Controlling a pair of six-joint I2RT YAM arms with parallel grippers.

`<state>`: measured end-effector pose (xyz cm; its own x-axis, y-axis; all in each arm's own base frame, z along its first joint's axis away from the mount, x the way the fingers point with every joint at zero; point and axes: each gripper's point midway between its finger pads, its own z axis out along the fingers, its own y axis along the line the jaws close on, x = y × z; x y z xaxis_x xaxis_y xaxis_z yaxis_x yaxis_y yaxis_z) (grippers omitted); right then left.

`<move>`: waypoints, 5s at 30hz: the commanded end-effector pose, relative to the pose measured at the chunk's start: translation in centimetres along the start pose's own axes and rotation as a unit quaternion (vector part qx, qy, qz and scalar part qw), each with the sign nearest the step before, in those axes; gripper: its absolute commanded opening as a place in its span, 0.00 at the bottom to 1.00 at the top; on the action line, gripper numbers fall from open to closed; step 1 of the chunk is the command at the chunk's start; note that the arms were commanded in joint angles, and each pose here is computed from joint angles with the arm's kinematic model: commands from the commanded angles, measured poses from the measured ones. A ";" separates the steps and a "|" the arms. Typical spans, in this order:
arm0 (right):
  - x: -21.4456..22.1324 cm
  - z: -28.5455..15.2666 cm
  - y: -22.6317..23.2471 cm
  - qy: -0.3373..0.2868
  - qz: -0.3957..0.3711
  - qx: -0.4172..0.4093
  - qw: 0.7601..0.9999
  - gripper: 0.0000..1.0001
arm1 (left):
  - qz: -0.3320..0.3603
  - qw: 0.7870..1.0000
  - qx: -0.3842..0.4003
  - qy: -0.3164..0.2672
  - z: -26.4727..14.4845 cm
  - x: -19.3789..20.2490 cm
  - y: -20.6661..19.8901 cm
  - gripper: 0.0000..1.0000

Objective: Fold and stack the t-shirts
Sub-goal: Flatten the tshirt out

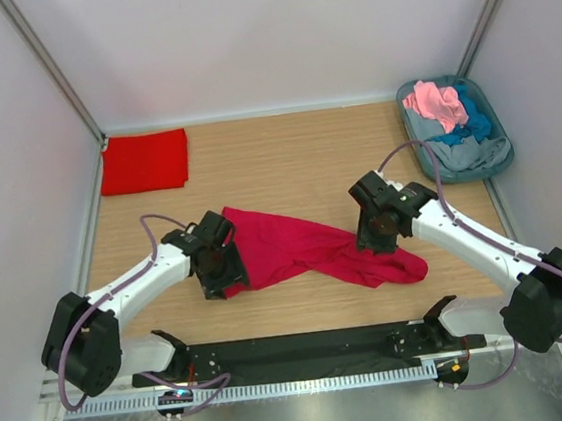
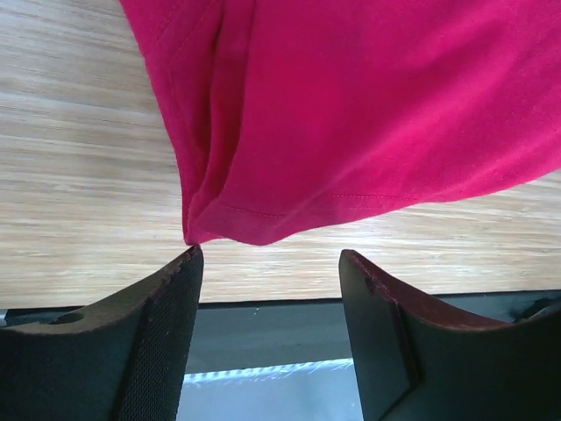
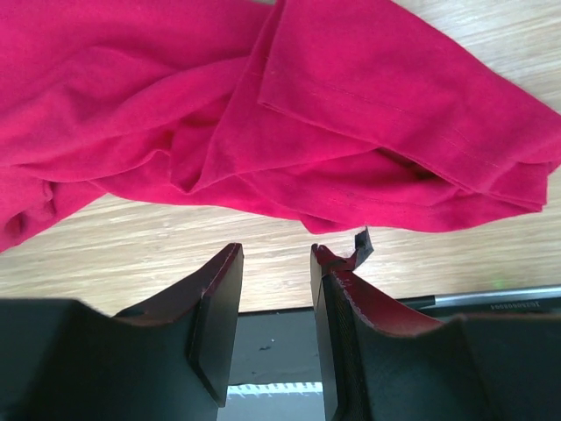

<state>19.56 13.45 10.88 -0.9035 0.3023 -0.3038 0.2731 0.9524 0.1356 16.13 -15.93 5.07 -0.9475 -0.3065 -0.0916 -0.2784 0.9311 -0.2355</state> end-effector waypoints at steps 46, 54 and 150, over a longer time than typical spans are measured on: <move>0.0 -0.5 -0.6 -0.016 -0.019 -0.007 1.000 0.44 | -0.001 0.987 0.140 -0.077 -3.5 -3.8 -4.9 0.55; 0.0 -0.4 -0.5 -0.015 -0.019 -0.008 1.000 0.43 | -0.007 0.987 0.145 -0.064 -2.4 -2.9 -4.4 0.54; -4.5 6.9 -0.9 -0.064 -0.123 0.139 0.980 0.30 | -0.064 0.983 0.131 -0.112 -9.7 -11.3 -6.4 0.00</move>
<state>25.00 12.19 4.71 -0.9262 0.0509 -0.3737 0.1261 0.9756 -0.1796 26.36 -16.19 15.62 -0.8455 -0.4839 -0.2257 -0.3413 0.8149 -0.4685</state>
